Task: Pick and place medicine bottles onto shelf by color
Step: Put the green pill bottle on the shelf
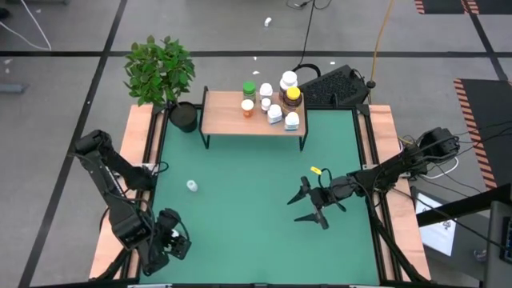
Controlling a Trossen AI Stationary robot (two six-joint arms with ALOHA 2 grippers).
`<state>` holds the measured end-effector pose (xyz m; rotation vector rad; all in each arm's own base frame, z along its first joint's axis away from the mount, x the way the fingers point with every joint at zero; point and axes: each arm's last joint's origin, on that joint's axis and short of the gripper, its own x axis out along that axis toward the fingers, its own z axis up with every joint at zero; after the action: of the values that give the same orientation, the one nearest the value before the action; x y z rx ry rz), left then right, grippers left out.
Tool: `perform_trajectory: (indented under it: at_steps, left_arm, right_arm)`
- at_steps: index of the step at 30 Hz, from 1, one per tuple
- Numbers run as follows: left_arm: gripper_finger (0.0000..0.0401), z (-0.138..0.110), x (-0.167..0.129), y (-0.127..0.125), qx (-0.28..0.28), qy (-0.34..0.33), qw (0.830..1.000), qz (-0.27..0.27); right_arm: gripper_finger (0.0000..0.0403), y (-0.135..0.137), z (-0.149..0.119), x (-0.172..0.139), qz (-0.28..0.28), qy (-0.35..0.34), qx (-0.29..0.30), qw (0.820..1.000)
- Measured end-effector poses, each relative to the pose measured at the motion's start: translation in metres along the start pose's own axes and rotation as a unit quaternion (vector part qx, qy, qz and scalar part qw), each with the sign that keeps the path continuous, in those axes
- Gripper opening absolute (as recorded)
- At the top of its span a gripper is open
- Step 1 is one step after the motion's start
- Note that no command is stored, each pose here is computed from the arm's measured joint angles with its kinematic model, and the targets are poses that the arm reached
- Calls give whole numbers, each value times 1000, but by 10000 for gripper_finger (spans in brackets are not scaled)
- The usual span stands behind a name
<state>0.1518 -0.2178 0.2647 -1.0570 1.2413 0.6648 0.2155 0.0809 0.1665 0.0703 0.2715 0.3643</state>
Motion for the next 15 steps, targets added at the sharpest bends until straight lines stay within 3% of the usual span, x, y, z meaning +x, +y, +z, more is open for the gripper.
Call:
perform_trajectory:
  at_steps: [7,15]
  left_arm:
    - [274,1,5,4,0,-2,1000,5]
    - [246,1,6,5,-16,-3,1000,10]
  right_arm:
    - [281,0,-1,0,1,4,6,1000]
    - [281,0,-1,0,1,4,4,1000]
